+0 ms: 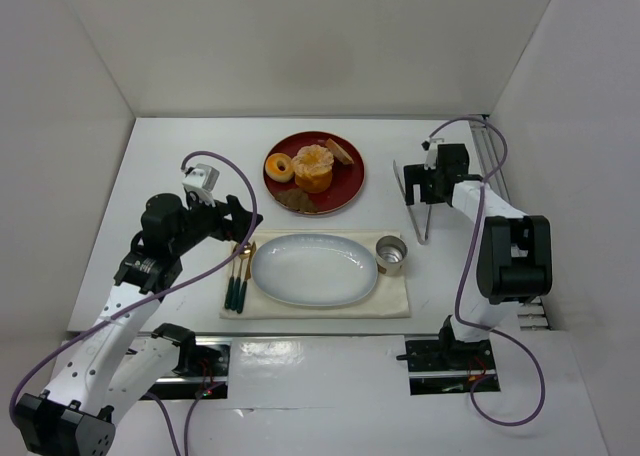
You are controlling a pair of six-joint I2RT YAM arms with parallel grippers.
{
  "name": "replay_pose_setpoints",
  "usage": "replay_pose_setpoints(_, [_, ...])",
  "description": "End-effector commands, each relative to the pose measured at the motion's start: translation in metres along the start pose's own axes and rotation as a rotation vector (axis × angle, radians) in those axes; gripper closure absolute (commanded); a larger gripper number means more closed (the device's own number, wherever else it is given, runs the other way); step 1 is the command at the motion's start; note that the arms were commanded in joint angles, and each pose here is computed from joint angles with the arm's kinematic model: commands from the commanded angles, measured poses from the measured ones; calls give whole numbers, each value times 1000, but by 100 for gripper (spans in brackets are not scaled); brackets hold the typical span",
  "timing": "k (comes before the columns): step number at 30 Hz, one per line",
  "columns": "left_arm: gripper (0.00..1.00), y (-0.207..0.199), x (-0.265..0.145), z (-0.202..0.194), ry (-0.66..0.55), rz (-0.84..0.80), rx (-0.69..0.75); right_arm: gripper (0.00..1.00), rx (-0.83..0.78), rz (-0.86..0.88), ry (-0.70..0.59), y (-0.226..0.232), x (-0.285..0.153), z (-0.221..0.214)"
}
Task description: Place the bread
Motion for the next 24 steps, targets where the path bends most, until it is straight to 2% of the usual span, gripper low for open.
replay_pose_setpoints(1, [0, -5, -3, 14, -70, -42, 57, 0, 18, -37, -33, 0, 7, 0])
replay_pose_setpoints(8, [0, -5, -3, 14, -70, -42, 57, 0, 45, -66, 14, -2, 16, -7])
replay_pose_setpoints(17, [0, -5, -3, 14, -70, -42, 57, 0, 36, -25, 1, 1, 13, -4])
replay_pose_setpoints(24, [0, -5, -3, 14, -70, -42, 57, 0, 31, -3, 59, 2, 20, -14])
Point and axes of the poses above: each gripper's point midway between its finger pads, its own x axis out along the fingers, its own y axis along the line the jaws close on, z = x × y, the point moved 10 cm from there along -x, back along the fingers, and after that the axes turned 1 degree about -x, right-handed, at the moved point
